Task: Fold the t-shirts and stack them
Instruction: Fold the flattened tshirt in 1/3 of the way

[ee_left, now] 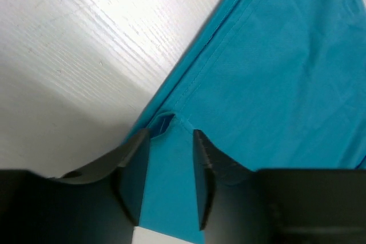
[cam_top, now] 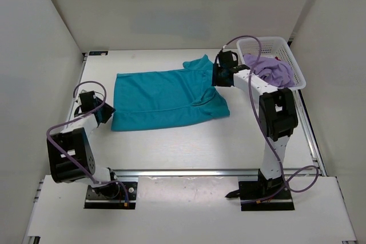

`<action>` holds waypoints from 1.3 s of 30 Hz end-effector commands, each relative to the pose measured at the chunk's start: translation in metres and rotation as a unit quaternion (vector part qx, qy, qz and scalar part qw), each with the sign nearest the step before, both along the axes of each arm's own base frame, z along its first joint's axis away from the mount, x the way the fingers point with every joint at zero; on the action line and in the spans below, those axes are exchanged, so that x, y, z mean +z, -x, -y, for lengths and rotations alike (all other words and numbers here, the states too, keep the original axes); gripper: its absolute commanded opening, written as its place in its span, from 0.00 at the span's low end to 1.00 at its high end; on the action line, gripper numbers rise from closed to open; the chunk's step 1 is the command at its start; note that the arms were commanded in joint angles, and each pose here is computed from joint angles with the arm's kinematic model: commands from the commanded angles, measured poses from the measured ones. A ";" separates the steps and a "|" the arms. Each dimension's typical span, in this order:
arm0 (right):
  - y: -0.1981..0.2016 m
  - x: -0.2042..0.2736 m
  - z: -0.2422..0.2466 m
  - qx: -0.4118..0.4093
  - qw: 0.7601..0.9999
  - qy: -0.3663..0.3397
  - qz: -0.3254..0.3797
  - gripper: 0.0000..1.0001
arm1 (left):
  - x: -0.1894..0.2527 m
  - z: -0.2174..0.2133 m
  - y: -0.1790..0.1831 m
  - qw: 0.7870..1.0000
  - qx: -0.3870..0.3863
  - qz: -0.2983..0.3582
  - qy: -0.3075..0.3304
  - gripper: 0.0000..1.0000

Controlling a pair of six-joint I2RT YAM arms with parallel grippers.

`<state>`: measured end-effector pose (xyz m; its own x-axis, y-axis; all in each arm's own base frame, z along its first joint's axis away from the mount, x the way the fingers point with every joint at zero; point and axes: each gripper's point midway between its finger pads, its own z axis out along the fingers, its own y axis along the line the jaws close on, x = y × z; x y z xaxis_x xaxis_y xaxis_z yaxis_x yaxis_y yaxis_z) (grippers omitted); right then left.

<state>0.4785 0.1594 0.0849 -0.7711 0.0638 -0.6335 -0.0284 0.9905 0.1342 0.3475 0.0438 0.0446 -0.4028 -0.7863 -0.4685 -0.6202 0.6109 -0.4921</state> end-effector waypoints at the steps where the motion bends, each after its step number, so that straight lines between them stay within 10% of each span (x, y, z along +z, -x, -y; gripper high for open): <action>1: -0.013 0.050 0.010 -0.021 0.998 -0.010 0.058 0.44 | 0.044 -0.005 -0.016 0.998 -0.009 0.057 -0.022 0.48; 12: 0.123 -0.014 0.056 -0.110 0.989 -0.098 0.022 0.34 | 0.018 0.048 0.049 0.995 -0.089 0.035 -0.020 0.47; 27: 0.109 -0.038 0.053 -0.094 0.976 -0.195 0.027 0.42 | -0.031 0.051 0.058 0.997 -0.049 -0.009 0.066 0.48; 30: 0.100 -0.044 0.051 -0.095 0.976 -0.197 0.023 0.38 | -0.033 0.046 0.056 0.997 -0.038 -0.010 0.059 0.42; 35: 0.089 -0.049 0.044 -0.098 0.971 -0.219 0.001 0.00 | -0.031 0.048 0.043 0.997 -0.035 0.001 0.069 0.17; 39: 0.099 -0.044 0.054 -0.126 0.970 -0.205 0.015 0.00 | -0.025 0.047 0.033 0.997 -0.033 0.010 0.062 0.01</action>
